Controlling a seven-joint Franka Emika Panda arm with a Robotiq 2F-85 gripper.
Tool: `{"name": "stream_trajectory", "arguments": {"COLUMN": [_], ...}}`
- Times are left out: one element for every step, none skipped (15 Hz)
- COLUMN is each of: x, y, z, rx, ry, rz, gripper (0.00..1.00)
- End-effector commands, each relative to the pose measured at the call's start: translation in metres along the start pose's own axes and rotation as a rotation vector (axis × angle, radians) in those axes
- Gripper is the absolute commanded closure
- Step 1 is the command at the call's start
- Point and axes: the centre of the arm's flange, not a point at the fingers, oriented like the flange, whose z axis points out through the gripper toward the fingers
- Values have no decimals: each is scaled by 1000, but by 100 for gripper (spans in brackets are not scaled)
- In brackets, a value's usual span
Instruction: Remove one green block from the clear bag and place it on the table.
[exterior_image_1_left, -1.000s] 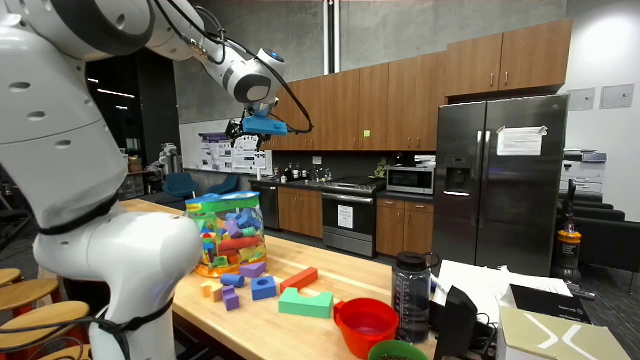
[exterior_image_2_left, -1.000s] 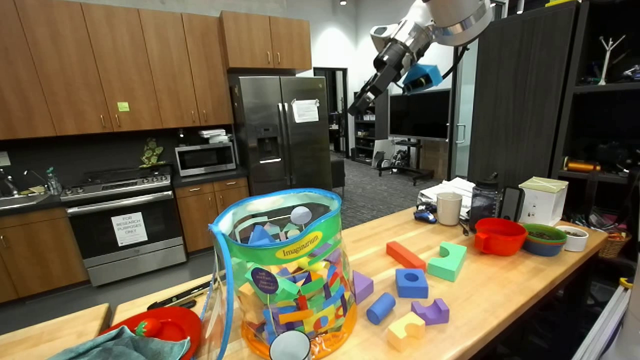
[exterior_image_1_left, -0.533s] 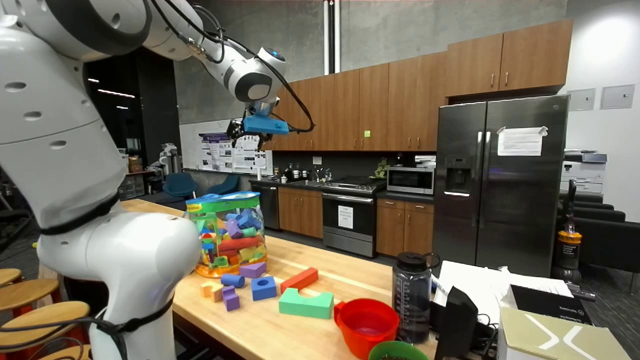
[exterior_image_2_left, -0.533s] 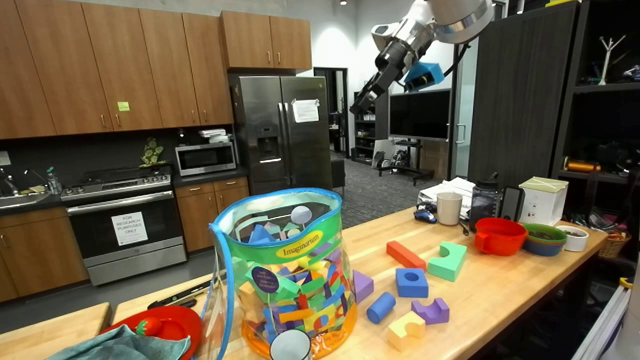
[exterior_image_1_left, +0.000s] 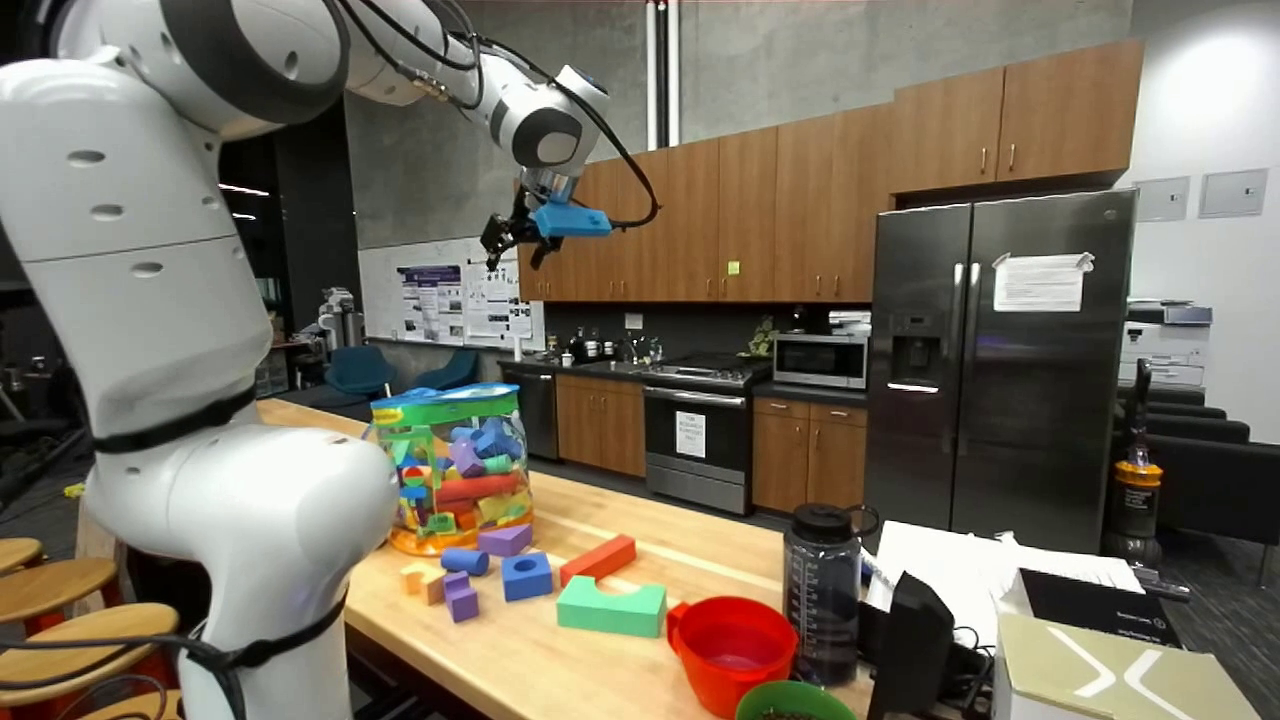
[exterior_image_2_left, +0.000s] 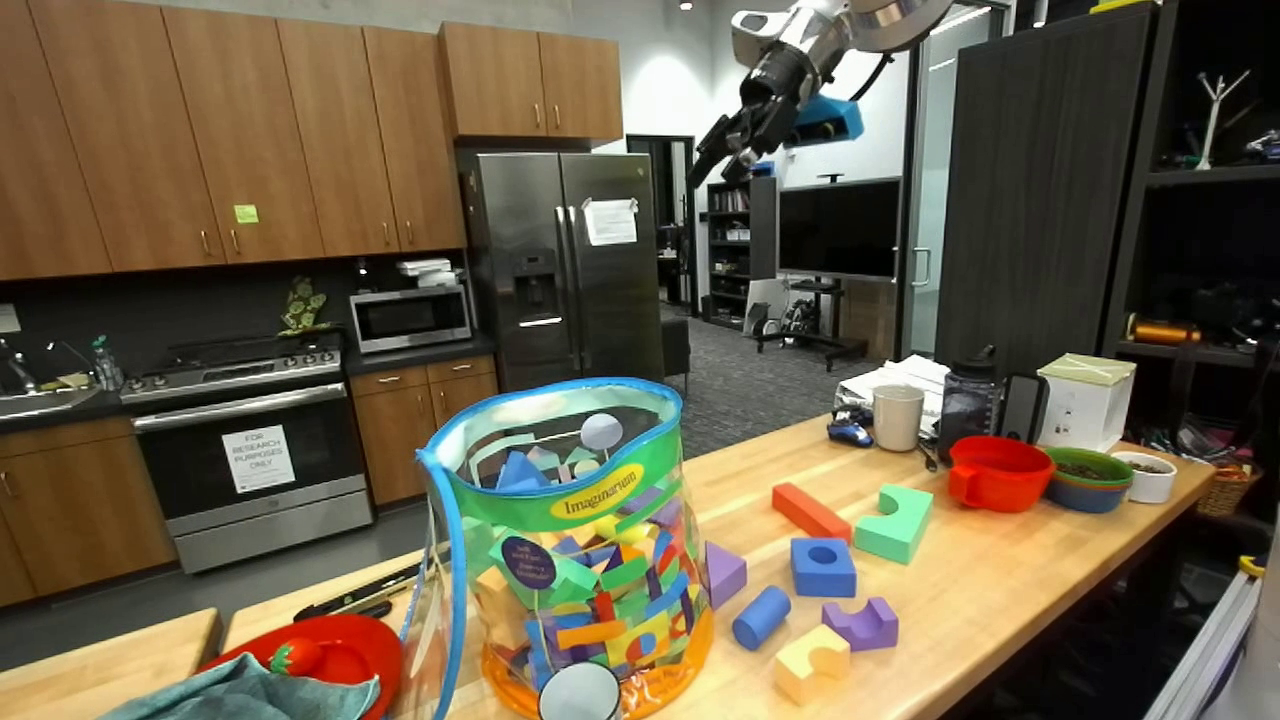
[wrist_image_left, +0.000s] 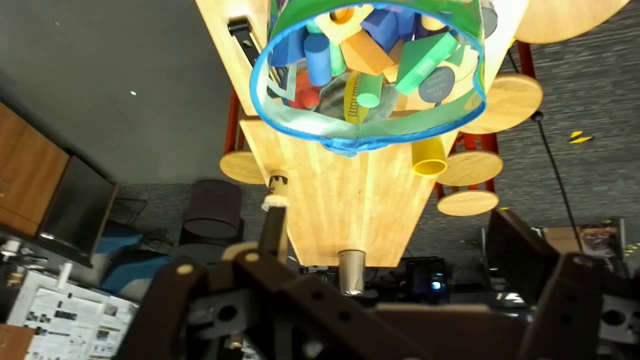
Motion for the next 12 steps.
{"name": "stream_trajectory", "arguments": {"x": [27, 33, 39, 43, 46, 49, 51, 53, 56, 56, 58, 59], "y": [34, 35, 34, 33, 32, 30, 27, 24, 20, 18, 17, 15], "z": [30, 42, 55, 68, 80, 91, 102, 113, 121, 127, 133, 137], "rx": [104, 139, 178, 213, 244, 273, 305, 335, 363, 390, 428, 473], "ry": [65, 90, 112, 132, 146, 157, 168, 175, 178, 174, 166, 153], "rz": [-159, -197, -227, -251, -274, -297, -315, -332, -347, -364, -382, -396], "gripper": [0, 0, 0, 0, 0, 0, 0, 0, 0, 0, 0, 0]}}
